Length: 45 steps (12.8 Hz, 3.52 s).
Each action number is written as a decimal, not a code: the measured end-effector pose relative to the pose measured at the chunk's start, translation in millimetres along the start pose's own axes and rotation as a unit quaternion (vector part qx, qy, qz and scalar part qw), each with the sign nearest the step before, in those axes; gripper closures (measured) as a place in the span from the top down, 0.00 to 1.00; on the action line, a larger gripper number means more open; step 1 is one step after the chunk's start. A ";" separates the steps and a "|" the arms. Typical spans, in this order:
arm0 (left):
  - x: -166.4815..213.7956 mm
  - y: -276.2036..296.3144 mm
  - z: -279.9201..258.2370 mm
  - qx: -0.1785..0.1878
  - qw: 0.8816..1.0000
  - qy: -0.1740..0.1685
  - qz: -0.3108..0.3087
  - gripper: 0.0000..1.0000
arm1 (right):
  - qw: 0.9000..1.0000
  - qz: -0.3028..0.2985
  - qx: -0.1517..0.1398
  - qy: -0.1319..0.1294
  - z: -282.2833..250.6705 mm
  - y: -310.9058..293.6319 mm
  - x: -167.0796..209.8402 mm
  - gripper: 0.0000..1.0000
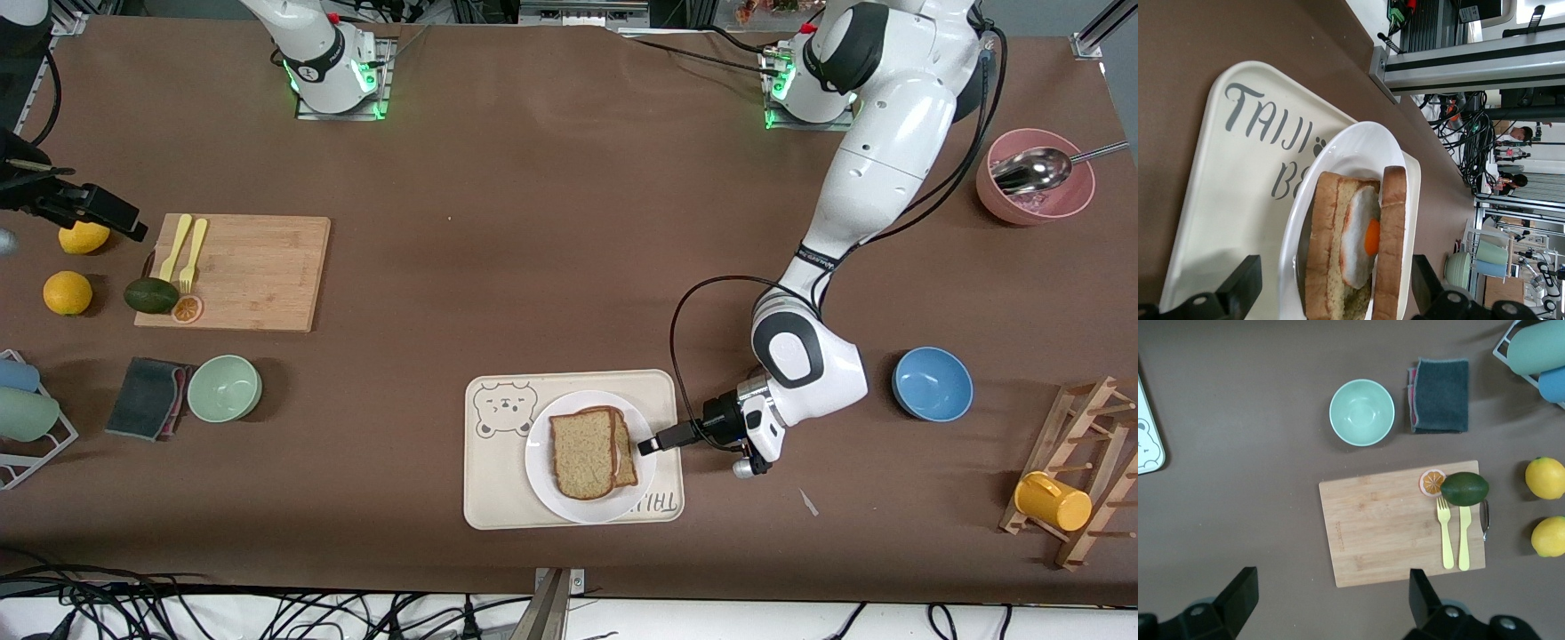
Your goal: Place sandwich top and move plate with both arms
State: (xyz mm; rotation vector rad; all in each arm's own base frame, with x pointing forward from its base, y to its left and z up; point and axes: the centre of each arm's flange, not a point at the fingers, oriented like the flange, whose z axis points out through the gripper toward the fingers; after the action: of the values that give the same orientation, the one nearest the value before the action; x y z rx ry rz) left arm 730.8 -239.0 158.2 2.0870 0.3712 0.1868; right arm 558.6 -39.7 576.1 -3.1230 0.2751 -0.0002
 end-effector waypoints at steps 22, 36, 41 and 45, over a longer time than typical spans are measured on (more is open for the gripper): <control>27.9 135.3 -248.6 0.419 0.903 -0.015 0.097 1.00 | 0.999 -0.034 -0.020 -0.028 -1.6 -32.8 -1.6 1.00; -101.3 256.0 -428.9 0.457 0.886 -0.044 0.069 1.00 | 0.999 -0.039 -0.019 -0.019 -1.8 -47.4 -0.4 1.00; -111.9 259.4 -427.1 0.461 0.883 -0.060 0.067 1.00 | 0.999 -0.037 -0.018 -0.017 -3.0 -48.0 -0.2 1.00; -110.1 256.7 -427.6 0.462 0.883 -0.060 0.064 1.00 | 0.999 -0.037 -0.018 -0.014 -6.1 -48.4 0.1 1.00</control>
State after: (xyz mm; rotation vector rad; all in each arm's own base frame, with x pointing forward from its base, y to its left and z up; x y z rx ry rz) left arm 555.5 -53.8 600.8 3.0562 0.2648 -0.0726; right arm 567.2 8.0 582.5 -3.1635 0.1594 0.0476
